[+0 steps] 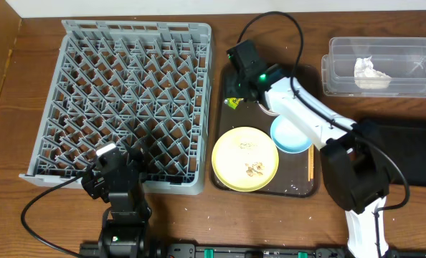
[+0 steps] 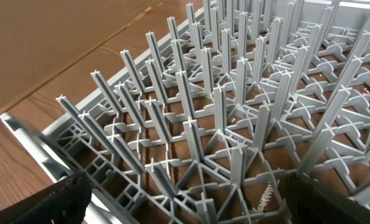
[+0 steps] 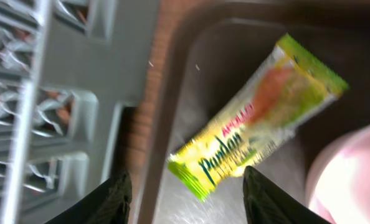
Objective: Sort waste into correct bins and load items into the dishwasher
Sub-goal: 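Reach the right gripper to the yellow snack wrapper and grasp it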
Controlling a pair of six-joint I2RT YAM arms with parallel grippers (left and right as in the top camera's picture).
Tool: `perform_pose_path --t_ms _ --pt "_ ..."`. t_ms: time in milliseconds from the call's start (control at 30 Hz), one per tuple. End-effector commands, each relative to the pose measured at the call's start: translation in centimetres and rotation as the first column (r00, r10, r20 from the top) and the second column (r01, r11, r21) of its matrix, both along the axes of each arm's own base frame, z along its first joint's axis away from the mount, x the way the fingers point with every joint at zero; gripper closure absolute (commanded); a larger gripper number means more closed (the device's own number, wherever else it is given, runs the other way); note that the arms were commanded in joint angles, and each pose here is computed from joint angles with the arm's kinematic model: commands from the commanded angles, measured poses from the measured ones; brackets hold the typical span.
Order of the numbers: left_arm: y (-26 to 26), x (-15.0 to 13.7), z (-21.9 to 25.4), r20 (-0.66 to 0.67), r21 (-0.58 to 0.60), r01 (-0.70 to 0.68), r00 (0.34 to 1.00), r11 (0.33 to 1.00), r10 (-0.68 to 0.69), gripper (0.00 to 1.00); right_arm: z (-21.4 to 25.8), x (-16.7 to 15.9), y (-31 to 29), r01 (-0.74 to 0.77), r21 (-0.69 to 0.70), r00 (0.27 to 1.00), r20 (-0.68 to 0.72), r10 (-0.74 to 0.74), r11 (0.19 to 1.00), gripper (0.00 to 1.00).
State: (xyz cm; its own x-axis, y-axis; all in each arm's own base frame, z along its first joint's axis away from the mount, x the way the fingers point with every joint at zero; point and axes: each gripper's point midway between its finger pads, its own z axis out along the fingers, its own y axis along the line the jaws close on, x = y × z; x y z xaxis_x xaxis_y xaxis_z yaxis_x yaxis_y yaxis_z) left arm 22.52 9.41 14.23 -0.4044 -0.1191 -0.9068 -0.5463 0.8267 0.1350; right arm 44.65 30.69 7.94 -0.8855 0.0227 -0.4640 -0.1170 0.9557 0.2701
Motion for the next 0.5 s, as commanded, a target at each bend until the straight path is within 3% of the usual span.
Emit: perform_pose_path --t_ms 0,167,467 --pt "0.2 0.0 0.7 0.016 0.005 -0.012 1.0 1.0 0.012 0.0 -2.1 -0.3 -1.3 0.075 -0.16 0.997 0.037 -0.07 0.984 0.42" --pt "0.2 0.0 0.7 0.016 0.005 -0.012 1.0 1.0 0.012 0.0 -4.4 -0.8 -2.2 0.113 -0.204 0.993 -0.009 -0.117 0.973 0.42" --pt "0.2 0.0 0.7 0.016 0.005 -0.012 1.0 1.0 0.012 0.0 -4.6 1.3 -7.9 0.25 -0.253 0.966 -0.004 -0.26 0.935 0.39"
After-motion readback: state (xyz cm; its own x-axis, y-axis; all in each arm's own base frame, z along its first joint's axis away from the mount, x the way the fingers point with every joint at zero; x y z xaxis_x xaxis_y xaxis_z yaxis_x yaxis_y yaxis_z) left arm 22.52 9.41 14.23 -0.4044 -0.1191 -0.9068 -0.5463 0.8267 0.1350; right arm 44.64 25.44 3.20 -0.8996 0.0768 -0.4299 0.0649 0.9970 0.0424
